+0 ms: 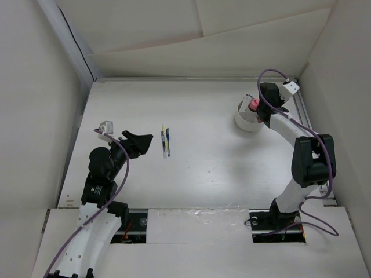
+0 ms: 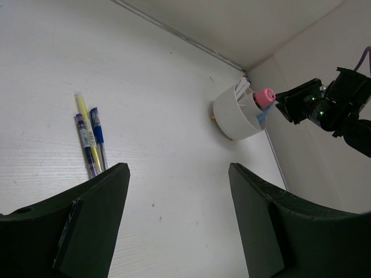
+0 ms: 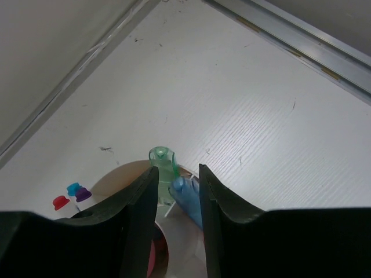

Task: Sort the stationery into containers
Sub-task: Place the stationery in the storage box, then pick up the pen from the center of the board.

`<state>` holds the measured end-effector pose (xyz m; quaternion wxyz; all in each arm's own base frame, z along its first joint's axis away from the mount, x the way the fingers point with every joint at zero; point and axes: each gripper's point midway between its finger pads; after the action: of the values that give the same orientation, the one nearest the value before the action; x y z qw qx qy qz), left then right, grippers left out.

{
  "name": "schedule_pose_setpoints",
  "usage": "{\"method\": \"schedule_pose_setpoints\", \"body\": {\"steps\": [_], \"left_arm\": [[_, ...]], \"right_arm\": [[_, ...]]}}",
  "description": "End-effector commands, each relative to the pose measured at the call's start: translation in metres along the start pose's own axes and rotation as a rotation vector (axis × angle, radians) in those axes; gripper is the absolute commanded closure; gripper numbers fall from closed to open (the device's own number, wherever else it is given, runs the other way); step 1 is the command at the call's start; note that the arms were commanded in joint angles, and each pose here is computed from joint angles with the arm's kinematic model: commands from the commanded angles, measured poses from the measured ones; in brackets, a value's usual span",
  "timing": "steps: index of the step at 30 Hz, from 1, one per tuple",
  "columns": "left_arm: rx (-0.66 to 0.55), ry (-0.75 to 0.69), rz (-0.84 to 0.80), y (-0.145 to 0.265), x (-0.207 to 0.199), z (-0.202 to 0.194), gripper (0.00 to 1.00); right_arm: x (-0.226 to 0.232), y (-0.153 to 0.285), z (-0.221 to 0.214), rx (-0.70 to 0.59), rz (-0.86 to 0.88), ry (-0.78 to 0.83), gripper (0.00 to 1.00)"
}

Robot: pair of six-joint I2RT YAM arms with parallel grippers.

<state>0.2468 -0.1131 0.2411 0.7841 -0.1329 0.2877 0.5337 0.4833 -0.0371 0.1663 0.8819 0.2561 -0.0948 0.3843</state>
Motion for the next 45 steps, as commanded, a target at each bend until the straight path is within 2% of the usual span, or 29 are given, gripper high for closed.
{"method": "schedule_pose_setpoints", "body": {"steps": [1,8,12,15,16,17,18,20,22,25,28,29,30,32,33,34,35,36,37,40,45], "left_arm": [[-0.041,-0.011,-0.043,0.000,-0.010,0.010,0.34],[-0.041,-0.011,-0.043,0.000,-0.010,0.010,0.34],[-0.041,-0.011,-0.043,0.000,-0.010,0.010,0.34],[-0.041,-0.011,-0.043,0.000,-0.010,0.010,0.34],[-0.041,-0.011,-0.043,0.000,-0.010,0.010,0.34],[-0.041,-0.011,-0.043,0.000,-0.010,0.010,0.34],[-0.046,-0.011,-0.036,0.000,-0.008,0.011,0.34],[-0.046,-0.011,-0.035,0.000,-0.008,0.011,0.35],[-0.046,-0.011,-0.035,0.000,-0.008,0.011,0.35],[-0.051,-0.010,-0.026,0.001,-0.007,0.011,0.37],[-0.044,-0.008,-0.021,0.001,-0.006,0.010,0.38],[-0.044,-0.008,-0.021,0.001,-0.006,0.010,0.40],[-0.044,-0.008,-0.021,0.001,-0.006,0.010,0.42],[-0.041,-0.006,-0.007,0.001,-0.003,0.008,0.43],[-0.054,-0.008,-0.004,0.002,-0.004,0.013,0.45],[-0.054,-0.008,-0.004,0.003,-0.004,0.013,0.46],[-0.060,-0.007,0.005,0.003,-0.003,0.014,0.46],[-0.060,-0.007,0.005,0.003,-0.003,0.014,0.46],[-0.060,-0.007,0.005,0.003,-0.003,0.014,0.46],[-0.060,-0.007,0.005,0.003,-0.003,0.014,0.47],[-0.054,-0.008,-0.004,0.002,-0.004,0.013,0.47]], "right_arm": [[0.010,0.012,0.020,-0.057,0.035,-0.059,0.60],[0.006,0.024,0.033,-0.067,0.030,-0.063,0.58],[0.011,0.052,0.062,-0.110,0.073,-0.108,0.58],[0.022,0.078,0.065,-0.107,0.138,-0.122,0.72],[0.028,0.091,0.073,-0.110,0.179,-0.119,0.86],[0.039,0.101,0.070,-0.085,0.233,-0.112,0.95],[0.054,0.117,0.061,-0.056,0.293,-0.103,1.00],[0.076,0.142,0.048,-0.016,0.403,-0.045,1.00],[0.114,0.183,0.013,0.080,0.572,0.028,1.00],[0.154,0.234,-0.061,0.251,0.779,0.212,1.00],[0.174,0.270,-0.133,0.399,0.850,0.382,1.00],[0.187,0.281,-0.139,0.410,0.869,0.395,1.00],[0.185,0.280,-0.172,0.452,0.860,0.468,0.94],[0.186,0.294,-0.203,0.504,0.866,0.538,0.86],[0.195,0.295,-0.220,0.521,0.872,0.570,0.80],[0.193,0.296,-0.233,0.542,0.870,0.613,0.67],[0.195,0.301,-0.245,0.564,0.876,0.634,0.63],[0.209,0.303,-0.243,0.557,0.886,0.622,0.60],[0.204,0.299,-0.268,0.583,0.863,0.667,0.59],[0.205,0.290,-0.294,0.595,0.819,0.717,0.59],[0.209,0.284,-0.312,0.603,0.806,0.732,0.59]]}}
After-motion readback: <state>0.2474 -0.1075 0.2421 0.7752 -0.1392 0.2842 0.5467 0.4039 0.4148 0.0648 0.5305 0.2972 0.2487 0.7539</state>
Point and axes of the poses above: each gripper's point midway between its finger pads, its own y axis back along the fingers, its own x axis along the line the jaws close on, z = x × y, and after that the axes turned 6 degrees about -y, right-handed
